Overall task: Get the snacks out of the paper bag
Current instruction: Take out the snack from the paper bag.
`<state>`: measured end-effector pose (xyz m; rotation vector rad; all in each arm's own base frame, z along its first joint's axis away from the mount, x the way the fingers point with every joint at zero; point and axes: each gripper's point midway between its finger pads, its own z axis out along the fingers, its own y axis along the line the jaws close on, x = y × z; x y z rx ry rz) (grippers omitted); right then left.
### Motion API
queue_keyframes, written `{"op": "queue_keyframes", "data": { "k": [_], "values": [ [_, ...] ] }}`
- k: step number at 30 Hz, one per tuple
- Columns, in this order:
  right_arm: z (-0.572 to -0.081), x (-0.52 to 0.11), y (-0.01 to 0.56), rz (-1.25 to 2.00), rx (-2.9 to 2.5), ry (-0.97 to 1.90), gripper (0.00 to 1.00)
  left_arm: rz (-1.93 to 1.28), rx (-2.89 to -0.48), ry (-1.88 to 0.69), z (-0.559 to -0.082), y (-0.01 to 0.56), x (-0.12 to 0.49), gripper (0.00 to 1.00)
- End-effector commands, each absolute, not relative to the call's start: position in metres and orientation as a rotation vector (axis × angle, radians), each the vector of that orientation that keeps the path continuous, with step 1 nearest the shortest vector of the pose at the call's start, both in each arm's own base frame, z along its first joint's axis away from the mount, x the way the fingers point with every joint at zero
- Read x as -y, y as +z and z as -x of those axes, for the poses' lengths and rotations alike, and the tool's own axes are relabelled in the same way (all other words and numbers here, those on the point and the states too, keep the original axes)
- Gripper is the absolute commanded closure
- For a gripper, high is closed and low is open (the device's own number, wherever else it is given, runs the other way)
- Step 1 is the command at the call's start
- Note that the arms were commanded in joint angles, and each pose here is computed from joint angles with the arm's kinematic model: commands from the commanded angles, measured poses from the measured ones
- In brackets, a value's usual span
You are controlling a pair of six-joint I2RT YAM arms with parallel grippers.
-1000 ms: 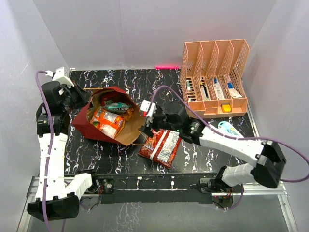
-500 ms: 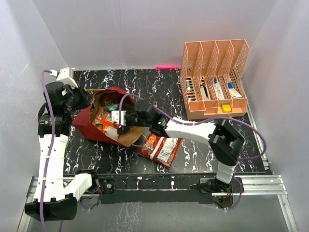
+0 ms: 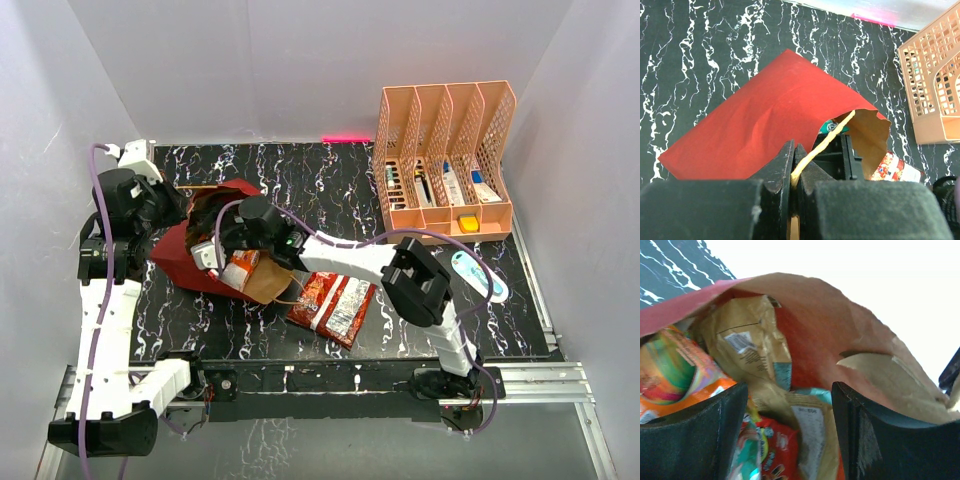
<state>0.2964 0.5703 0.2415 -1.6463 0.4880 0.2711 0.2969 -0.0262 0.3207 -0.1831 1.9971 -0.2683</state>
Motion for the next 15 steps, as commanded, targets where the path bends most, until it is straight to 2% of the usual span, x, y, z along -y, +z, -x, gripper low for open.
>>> {"op": "queue_keyframes", "data": {
  "k": [1,11,15],
  "values": [
    [-0.316,-0.585,0.266,1.650,-0.347,0.126,0.30,0.172,-1.942,-0.215,-0.293,0.343,0.020,1.00],
    [-0.345,-0.597,0.240,1.794,-0.191,-0.092,0.28,0.169,-1.946,-0.230,-0.294,0.342,0.023,1.00],
    [-0.355,-0.603,0.231,1.797,-0.177,-0.147,0.31,0.170,-1.947,-0.238,-0.294,0.343,0.025,1.00]
  ]
}}
